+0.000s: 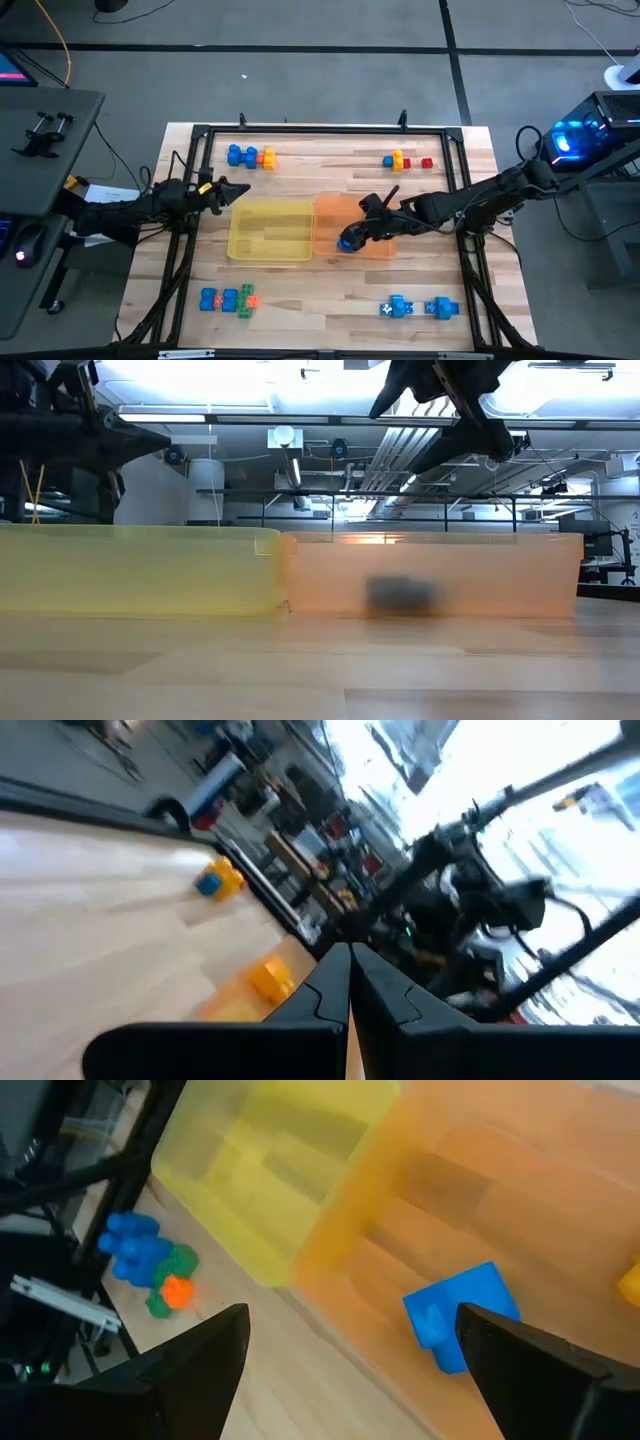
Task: Sort blocks by size
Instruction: Put the left large yellow game piece into the orange bin
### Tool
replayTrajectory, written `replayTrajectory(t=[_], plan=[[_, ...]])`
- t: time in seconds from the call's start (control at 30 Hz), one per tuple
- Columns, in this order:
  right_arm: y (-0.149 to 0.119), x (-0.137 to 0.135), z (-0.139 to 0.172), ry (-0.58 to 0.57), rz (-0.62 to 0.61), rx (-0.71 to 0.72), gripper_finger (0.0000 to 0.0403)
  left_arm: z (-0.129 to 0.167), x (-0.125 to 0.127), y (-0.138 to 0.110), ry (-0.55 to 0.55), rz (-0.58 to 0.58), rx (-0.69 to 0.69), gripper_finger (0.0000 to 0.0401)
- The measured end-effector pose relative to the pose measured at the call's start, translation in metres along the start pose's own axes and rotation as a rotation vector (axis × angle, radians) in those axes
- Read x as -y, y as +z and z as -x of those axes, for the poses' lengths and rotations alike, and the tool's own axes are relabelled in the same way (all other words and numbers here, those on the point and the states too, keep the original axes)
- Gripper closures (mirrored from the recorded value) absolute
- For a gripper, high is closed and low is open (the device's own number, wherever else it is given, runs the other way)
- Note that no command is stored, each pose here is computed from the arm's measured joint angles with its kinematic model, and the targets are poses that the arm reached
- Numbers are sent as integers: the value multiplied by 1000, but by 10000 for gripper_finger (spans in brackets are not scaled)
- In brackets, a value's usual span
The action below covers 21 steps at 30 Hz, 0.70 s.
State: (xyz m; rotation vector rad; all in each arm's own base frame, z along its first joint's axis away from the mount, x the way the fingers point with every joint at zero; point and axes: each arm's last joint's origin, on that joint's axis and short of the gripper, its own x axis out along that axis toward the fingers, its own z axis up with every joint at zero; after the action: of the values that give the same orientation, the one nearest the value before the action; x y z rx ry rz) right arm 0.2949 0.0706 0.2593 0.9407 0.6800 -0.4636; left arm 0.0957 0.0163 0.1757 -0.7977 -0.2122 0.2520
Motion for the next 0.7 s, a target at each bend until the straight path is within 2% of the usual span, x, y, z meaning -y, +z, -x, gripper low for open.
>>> replayTrajectory(t=[0.1,0.2,0.3,0.37,0.5,0.6,0.7], plan=[[2,-2,0,18,-27,38,55,0,1,5,22,84,87,401],[7,-4,0,28,-48,87,55,-1,9,12,-34,157,157,396],[17,0,-3,11,-101,131,55,-5,24,24,-63,94,133,375],[28,6,-5,-5,-128,152,55,-10,38,37,-34,16,102,352],[62,23,-10,-34,-147,157,55,-31,67,65,107,-206,-25,297],[91,42,-12,-50,-144,150,55,-55,80,89,289,-363,-133,260],[119,60,-11,-43,-101,166,55,-86,76,113,516,-465,-221,230]])
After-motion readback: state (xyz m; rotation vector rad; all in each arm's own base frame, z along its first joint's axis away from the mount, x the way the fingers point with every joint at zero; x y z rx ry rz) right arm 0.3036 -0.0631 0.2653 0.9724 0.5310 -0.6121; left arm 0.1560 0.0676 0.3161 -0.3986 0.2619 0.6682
